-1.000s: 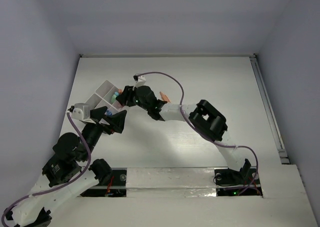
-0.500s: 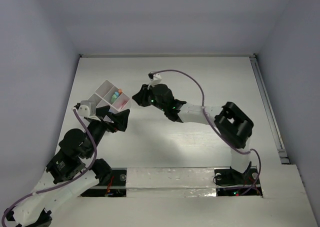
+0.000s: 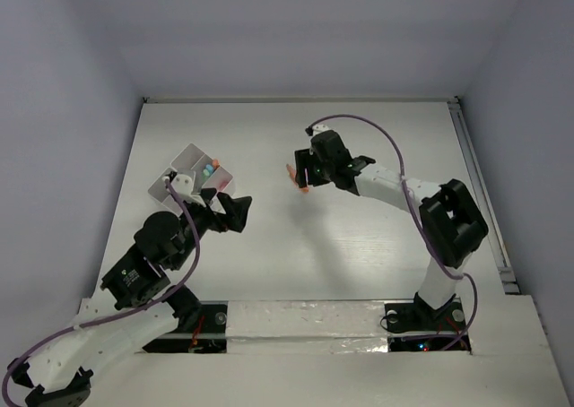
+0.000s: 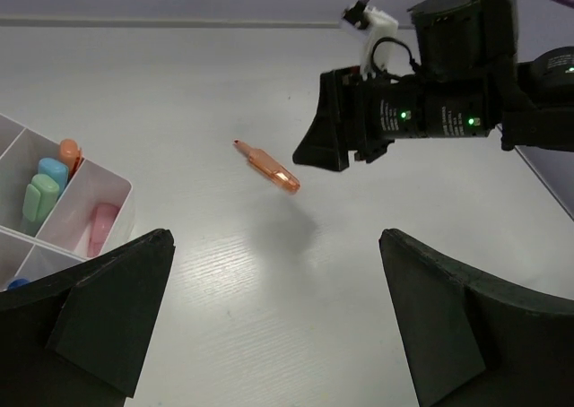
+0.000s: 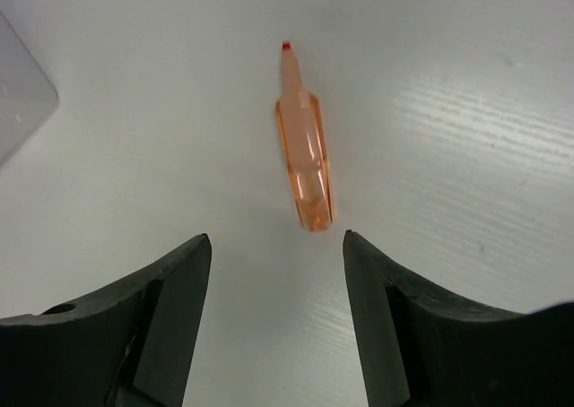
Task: Sort the stationery into containers
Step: Place the pen in the storage box, then pick up the pen from the center of the board.
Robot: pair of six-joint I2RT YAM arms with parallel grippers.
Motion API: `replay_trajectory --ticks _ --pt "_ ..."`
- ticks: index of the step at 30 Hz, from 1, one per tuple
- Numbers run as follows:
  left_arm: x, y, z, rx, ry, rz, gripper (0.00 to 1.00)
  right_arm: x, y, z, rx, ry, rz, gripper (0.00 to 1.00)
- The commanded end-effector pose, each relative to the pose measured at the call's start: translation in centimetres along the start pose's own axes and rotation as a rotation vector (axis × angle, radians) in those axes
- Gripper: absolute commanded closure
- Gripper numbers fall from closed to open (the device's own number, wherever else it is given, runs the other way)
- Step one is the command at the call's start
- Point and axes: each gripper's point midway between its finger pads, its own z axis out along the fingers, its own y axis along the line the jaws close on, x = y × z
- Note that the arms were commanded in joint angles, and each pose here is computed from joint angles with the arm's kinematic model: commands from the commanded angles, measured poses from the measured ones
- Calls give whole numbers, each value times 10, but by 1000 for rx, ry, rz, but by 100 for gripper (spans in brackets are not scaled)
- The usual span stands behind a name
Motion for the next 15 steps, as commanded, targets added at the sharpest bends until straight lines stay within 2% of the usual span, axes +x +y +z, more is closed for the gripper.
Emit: replay_trajectory --ticks 1,9,15 --pt "-9 -10 5 38 -37 -40 1 29 -6 -3 16 130 -162 33" --pt "7 -33 16 130 13 -156 1 59 -15 18 0 209 -245 33" --pt "24 -48 26 201 32 -237 1 58 -20 39 14 193 -256 38"
